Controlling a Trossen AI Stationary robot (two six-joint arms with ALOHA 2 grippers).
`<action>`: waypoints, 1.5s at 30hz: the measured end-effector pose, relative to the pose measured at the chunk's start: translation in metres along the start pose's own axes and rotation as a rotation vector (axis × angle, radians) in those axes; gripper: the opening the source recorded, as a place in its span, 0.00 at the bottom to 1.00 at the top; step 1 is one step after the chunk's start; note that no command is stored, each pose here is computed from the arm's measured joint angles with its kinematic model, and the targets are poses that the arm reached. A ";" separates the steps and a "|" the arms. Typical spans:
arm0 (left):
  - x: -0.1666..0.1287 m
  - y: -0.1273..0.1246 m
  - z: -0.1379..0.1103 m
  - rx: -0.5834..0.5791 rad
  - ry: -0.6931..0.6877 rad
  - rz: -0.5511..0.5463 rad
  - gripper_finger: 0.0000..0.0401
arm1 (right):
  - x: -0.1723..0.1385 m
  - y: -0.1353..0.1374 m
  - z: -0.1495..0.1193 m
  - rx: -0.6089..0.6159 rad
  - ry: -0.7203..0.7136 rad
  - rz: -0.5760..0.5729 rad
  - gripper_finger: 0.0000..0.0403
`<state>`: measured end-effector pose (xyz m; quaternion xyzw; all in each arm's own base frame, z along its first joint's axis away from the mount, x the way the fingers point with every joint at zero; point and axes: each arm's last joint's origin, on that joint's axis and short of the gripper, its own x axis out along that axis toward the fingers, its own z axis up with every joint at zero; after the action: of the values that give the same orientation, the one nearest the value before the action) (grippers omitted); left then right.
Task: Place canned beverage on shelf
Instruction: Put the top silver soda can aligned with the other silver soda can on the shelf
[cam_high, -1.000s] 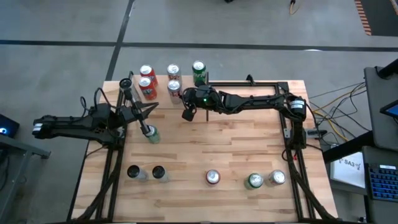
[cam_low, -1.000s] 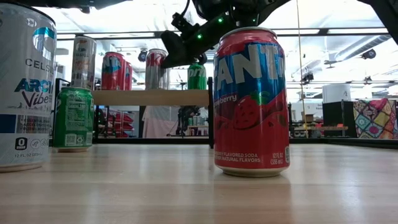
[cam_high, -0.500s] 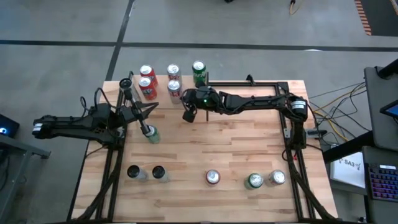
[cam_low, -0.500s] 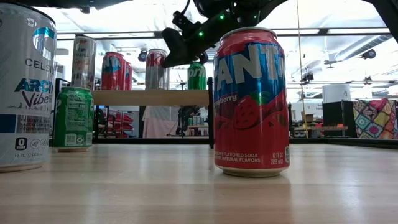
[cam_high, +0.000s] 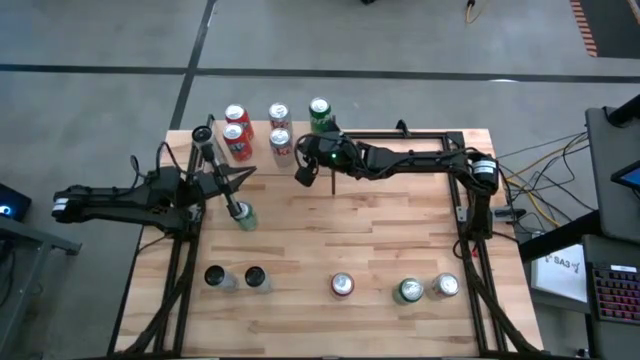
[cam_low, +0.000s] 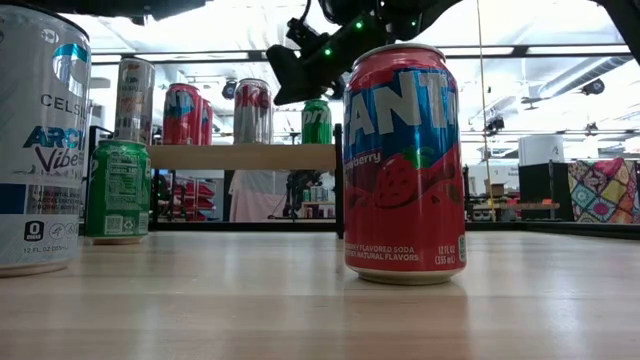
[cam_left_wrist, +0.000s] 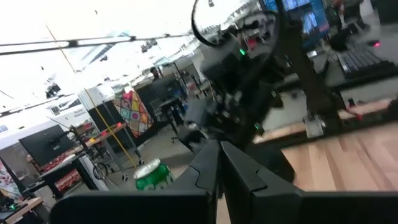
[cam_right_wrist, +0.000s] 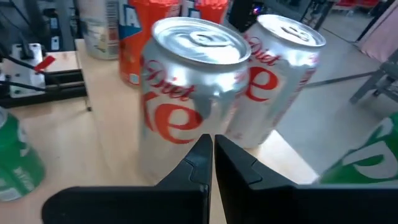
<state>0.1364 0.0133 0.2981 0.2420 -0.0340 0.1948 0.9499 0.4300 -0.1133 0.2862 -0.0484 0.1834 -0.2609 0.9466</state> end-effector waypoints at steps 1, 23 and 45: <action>0.000 -0.002 -0.003 0.020 0.024 -0.014 0.00 | 0.001 -0.002 0.000 0.004 0.003 -0.005 0.02; 0.061 -0.008 -0.046 0.111 0.393 -0.021 0.00 | 0.003 -0.011 0.001 -0.022 -0.017 -0.025 0.02; 0.074 0.001 -0.060 0.082 0.487 0.146 0.00 | 0.008 -0.007 0.000 -0.033 -0.045 0.042 0.02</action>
<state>0.2026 0.0685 0.2575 0.2230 0.1865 0.3166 0.9029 0.4325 -0.1234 0.2849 -0.0658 0.1671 -0.2366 0.9549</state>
